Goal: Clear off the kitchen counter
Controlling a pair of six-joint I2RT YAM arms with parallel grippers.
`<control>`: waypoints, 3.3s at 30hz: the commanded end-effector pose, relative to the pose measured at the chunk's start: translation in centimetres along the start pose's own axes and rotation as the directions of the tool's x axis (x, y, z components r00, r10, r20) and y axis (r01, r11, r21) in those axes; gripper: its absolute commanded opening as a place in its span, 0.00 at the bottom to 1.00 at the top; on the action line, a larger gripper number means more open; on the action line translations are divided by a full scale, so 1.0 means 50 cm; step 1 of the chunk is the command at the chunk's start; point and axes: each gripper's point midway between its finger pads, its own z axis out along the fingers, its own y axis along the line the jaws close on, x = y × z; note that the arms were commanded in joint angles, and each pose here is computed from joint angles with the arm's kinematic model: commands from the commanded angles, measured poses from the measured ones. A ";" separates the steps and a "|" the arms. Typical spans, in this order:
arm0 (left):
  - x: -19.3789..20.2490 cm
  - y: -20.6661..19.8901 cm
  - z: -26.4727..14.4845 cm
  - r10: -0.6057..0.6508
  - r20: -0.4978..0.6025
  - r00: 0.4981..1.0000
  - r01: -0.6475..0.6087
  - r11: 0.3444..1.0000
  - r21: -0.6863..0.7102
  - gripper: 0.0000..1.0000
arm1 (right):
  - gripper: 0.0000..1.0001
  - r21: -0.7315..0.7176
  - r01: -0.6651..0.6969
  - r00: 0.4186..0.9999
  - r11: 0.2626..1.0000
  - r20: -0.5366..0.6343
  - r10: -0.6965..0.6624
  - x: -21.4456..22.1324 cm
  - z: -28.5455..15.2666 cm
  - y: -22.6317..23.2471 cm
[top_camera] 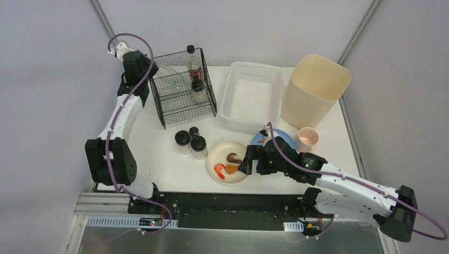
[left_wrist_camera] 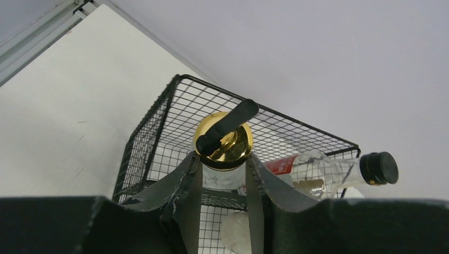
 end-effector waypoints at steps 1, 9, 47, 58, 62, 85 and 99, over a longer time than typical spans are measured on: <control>-0.077 -0.100 -0.036 0.063 0.078 0.995 -0.069 0.994 0.083 0.00 | 0.99 -0.038 -0.004 1.000 0.999 0.018 0.004 -0.005 -0.008 0.014; -0.068 -0.198 -0.010 0.130 0.038 0.991 -0.133 0.983 0.128 0.00 | 0.99 -0.038 -0.008 1.000 0.999 0.020 0.009 -0.004 -0.011 0.012; 0.067 -0.285 -0.123 0.334 -0.180 0.925 -0.274 0.916 0.293 0.73 | 0.99 0.006 0.017 0.999 1.000 0.039 -0.018 -0.015 -0.022 0.000; 0.137 -0.208 -0.271 0.389 -0.342 0.855 -0.266 0.896 0.355 0.85 | 0.99 0.029 0.016 1.000 0.999 0.024 -0.017 -0.019 -0.016 0.002; 0.167 -0.168 -0.329 0.414 -0.428 0.803 -0.271 0.894 0.356 0.85 | 0.99 0.046 0.017 1.000 0.999 0.018 -0.018 -0.021 -0.015 0.002; 0.378 0.098 -0.503 0.400 -0.752 0.523 -0.402 0.894 0.196 0.90 | 0.99 0.107 0.012 1.000 0.994 -0.019 -0.010 -0.020 0.009 -0.004; 0.415 0.128 -0.481 0.390 -0.799 0.457 -0.460 0.873 0.163 0.90 | 1.00 0.108 0.002 1.000 0.994 -0.011 -0.001 -0.022 0.012 -0.003</control>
